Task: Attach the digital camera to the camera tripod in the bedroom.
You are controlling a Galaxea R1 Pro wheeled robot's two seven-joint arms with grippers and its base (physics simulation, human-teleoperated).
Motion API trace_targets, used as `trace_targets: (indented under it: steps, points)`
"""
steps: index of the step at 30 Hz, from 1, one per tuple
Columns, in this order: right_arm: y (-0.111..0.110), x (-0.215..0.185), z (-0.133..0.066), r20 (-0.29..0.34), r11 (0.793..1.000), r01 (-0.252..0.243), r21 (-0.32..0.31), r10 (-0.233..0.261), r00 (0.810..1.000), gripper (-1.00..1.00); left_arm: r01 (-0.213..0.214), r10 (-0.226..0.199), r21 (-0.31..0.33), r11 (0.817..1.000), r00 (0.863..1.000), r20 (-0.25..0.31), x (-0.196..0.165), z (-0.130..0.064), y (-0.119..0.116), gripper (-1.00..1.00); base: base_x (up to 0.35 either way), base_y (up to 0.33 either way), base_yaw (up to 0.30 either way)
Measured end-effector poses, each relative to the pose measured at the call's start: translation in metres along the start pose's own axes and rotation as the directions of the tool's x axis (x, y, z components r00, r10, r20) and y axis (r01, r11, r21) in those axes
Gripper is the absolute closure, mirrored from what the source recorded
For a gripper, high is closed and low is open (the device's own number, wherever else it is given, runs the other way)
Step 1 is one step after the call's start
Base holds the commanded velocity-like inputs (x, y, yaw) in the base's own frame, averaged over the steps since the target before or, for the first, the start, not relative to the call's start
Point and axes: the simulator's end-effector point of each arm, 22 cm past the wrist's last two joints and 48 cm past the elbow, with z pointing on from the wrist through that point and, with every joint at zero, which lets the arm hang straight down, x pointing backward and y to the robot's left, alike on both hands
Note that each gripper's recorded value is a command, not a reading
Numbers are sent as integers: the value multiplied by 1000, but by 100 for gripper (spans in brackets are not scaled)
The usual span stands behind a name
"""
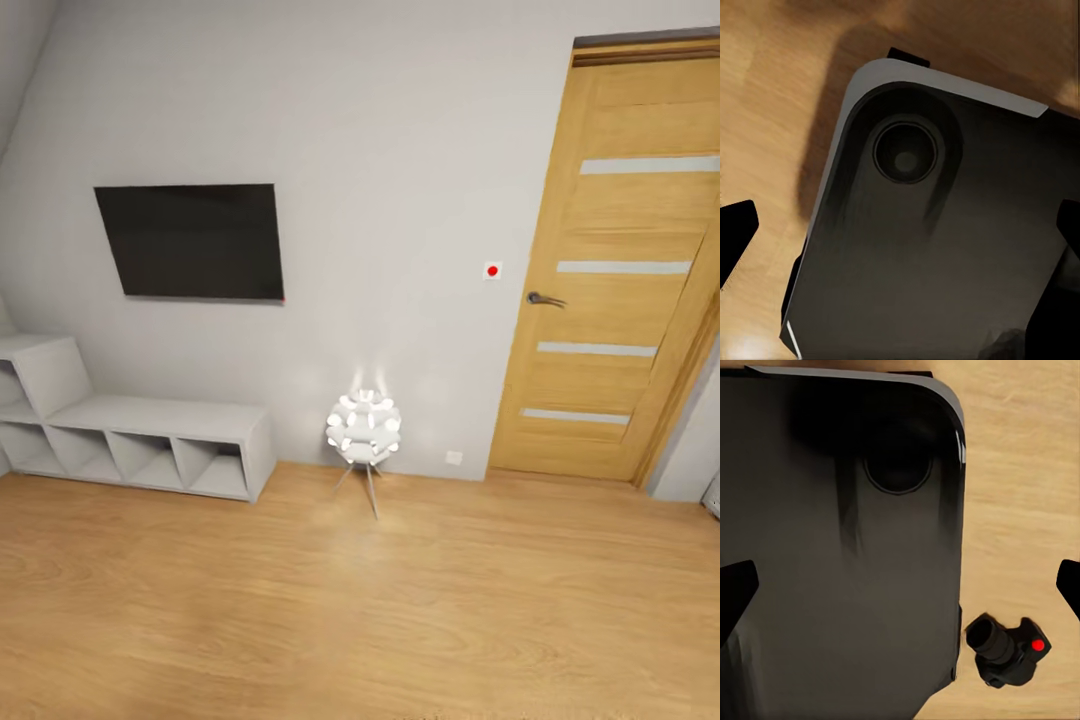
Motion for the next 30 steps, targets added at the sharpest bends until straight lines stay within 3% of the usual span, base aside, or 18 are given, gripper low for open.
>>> trace_targets:
  steps: [30]
  points:
    - [0,0,0,2,1000,-1,0,1,1000,-100,0,0,0,1000,1000,-5,3,0,0,-100,0,0,-286]
